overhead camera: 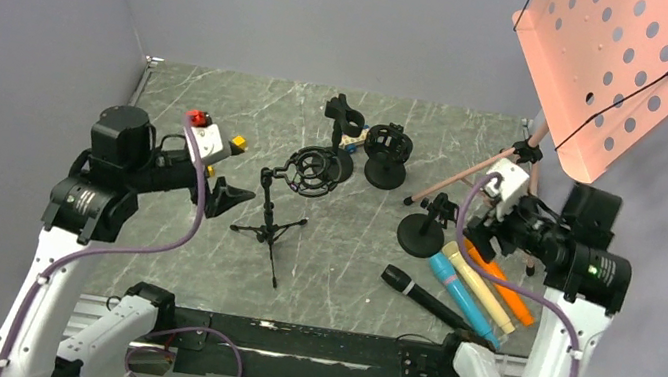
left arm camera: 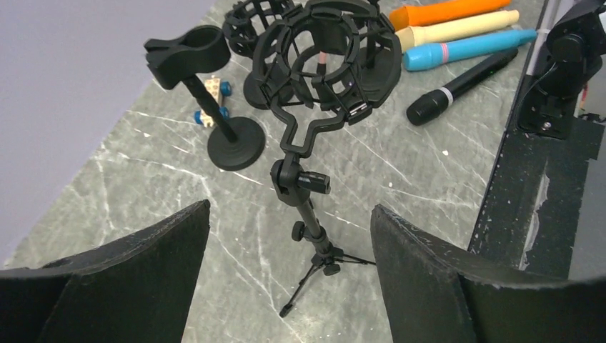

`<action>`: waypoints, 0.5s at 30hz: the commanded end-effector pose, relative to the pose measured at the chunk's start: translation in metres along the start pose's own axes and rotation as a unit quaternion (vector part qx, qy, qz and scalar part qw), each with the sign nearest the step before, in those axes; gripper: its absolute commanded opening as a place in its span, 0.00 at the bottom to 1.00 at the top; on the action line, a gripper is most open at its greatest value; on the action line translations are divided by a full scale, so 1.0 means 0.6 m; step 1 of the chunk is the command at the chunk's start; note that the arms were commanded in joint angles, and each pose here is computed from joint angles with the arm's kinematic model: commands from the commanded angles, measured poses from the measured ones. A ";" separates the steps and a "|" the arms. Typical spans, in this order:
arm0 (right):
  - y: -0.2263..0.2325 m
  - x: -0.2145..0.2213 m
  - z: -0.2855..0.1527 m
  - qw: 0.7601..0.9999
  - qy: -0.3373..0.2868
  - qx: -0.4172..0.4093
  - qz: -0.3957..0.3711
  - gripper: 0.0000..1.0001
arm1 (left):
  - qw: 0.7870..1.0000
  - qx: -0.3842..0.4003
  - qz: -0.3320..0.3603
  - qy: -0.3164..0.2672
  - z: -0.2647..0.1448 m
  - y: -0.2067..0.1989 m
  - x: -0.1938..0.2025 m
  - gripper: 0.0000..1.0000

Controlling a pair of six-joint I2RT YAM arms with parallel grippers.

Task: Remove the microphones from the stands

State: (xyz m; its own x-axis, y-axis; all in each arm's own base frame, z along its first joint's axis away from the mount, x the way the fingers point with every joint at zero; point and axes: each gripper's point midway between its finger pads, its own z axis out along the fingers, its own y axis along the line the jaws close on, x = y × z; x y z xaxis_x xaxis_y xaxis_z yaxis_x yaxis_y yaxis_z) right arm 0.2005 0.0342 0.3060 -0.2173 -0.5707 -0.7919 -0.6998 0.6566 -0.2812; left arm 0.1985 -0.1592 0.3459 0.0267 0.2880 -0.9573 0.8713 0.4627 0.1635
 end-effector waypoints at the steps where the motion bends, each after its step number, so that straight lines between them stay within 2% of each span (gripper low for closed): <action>1: 0.045 -0.105 0.049 0.992 -0.066 -0.093 -0.045 0.76 | 0.999 0.031 -0.004 0.007 0.025 0.003 0.022 0.84; 6: 0.095 -0.206 0.099 0.968 -0.109 -0.174 -0.142 0.80 | 1.000 0.028 -0.008 0.010 0.041 0.009 0.046 0.82; 15: 0.187 -0.280 0.189 0.935 -0.158 -0.249 -0.196 0.85 | 1.000 0.019 -0.003 -0.004 0.075 0.005 0.055 0.80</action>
State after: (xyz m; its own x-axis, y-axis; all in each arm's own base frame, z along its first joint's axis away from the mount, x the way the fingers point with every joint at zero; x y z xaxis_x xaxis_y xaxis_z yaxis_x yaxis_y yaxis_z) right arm 0.2255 0.2282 0.3278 0.1891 -0.5600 -0.8066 -0.9564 0.0813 -0.2806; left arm 0.2148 -0.1792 0.2864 -0.0540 0.3213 -0.9454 0.9092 0.4073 0.0865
